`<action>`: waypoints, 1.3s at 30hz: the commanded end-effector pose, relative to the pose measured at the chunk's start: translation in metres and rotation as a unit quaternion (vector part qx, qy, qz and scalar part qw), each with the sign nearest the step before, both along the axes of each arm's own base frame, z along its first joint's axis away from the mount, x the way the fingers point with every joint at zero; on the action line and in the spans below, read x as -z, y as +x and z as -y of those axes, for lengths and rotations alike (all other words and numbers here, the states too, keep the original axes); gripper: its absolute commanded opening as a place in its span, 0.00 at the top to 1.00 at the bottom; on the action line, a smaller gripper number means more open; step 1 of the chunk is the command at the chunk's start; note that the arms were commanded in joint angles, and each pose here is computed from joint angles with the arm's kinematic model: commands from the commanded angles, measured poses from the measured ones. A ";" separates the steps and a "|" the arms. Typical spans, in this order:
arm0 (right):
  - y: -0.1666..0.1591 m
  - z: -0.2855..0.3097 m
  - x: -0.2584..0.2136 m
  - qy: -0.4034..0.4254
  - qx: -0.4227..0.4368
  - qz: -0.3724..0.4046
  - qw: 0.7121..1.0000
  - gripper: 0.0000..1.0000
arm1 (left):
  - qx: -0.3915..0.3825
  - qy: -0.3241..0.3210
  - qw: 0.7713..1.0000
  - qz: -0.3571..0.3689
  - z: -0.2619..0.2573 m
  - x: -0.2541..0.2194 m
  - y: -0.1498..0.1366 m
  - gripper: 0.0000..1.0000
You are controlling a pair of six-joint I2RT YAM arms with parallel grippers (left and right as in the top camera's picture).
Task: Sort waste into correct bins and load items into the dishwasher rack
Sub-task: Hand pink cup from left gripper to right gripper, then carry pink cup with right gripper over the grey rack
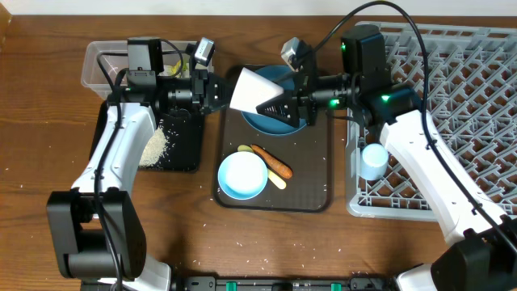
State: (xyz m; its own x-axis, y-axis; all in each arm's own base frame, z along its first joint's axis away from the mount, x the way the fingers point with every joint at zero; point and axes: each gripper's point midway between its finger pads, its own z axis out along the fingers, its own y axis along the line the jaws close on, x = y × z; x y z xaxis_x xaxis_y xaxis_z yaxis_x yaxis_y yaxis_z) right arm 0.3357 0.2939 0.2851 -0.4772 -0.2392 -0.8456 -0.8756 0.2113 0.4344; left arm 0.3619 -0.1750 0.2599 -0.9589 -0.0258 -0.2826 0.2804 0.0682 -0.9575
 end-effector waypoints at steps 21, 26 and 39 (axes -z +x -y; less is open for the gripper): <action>0.035 0.141 -0.002 -0.025 0.198 -0.103 0.974 0.58 | -0.048 0.056 0.997 0.003 0.000 0.016 0.016 0.73; 0.030 0.201 0.022 -0.113 0.361 -0.184 0.907 0.56 | -0.095 0.109 0.989 0.008 -0.008 0.034 0.031 0.73; -0.047 0.317 0.032 -0.295 0.552 -0.289 0.724 0.54 | -0.237 0.435 0.868 -0.029 -0.025 0.139 0.045 0.73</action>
State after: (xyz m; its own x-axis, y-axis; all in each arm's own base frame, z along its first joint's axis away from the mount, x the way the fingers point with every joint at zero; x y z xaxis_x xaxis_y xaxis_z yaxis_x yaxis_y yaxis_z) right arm 0.2948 0.0039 0.2543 -0.9021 0.2727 -0.3344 0.1693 0.9366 0.3069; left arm 0.3994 -0.1640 0.1444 -0.9381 -0.2199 -0.2675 0.0226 0.7319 -0.6810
